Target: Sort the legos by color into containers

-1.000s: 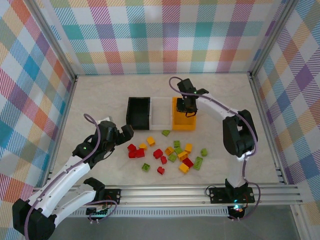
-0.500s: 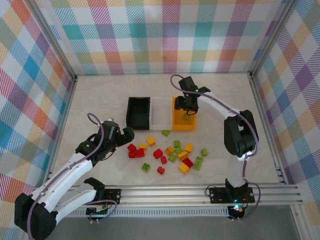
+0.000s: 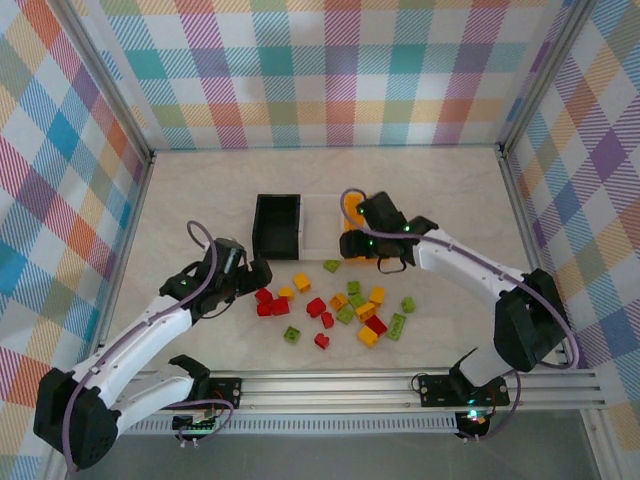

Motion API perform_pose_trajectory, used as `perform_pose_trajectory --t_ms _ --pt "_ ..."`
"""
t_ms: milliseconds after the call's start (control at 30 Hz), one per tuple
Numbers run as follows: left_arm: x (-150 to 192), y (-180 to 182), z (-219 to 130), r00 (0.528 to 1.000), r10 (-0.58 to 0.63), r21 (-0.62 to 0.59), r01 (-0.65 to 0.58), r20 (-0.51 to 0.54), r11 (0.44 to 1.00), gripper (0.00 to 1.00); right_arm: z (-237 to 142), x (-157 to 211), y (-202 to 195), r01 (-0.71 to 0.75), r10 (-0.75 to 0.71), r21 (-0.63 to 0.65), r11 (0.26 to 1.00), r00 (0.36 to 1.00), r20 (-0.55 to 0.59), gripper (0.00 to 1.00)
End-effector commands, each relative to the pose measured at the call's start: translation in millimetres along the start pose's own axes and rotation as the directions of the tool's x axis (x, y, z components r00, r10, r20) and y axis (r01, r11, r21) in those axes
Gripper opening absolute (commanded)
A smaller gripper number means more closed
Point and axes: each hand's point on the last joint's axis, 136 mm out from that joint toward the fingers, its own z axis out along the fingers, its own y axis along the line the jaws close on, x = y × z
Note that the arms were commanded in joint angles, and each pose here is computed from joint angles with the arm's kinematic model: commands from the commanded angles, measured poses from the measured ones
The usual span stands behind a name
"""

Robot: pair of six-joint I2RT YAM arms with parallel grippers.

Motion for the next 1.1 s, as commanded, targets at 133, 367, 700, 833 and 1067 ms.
perform_pose_trajectory --t_ms 133,367,700,833,1067 --pt "22 -6 32 0.99 0.087 -0.048 -0.093 -0.111 0.995 0.75 3 24 -1 -0.039 0.039 -0.05 0.998 0.999 -0.002 0.67" --pt "38 -4 60 0.981 0.097 -0.081 -0.112 -0.166 0.99 0.75 -5 23 -6 -0.028 0.029 -0.036 0.999 0.999 0.028 0.67" --pt "56 12 75 0.974 0.079 -0.131 -0.109 -0.211 0.985 0.6 -9 23 -10 -0.026 0.028 -0.023 0.999 0.998 0.049 0.67" --pt "57 12 74 0.975 0.076 -0.124 -0.104 -0.21 0.987 0.53 -11 21 -11 -0.03 0.031 -0.016 0.999 0.998 0.058 0.67" --pt "57 15 69 0.975 0.077 -0.129 -0.105 -0.208 0.986 0.39 -14 18 -13 -0.041 0.041 -0.003 0.999 0.996 0.074 0.67"
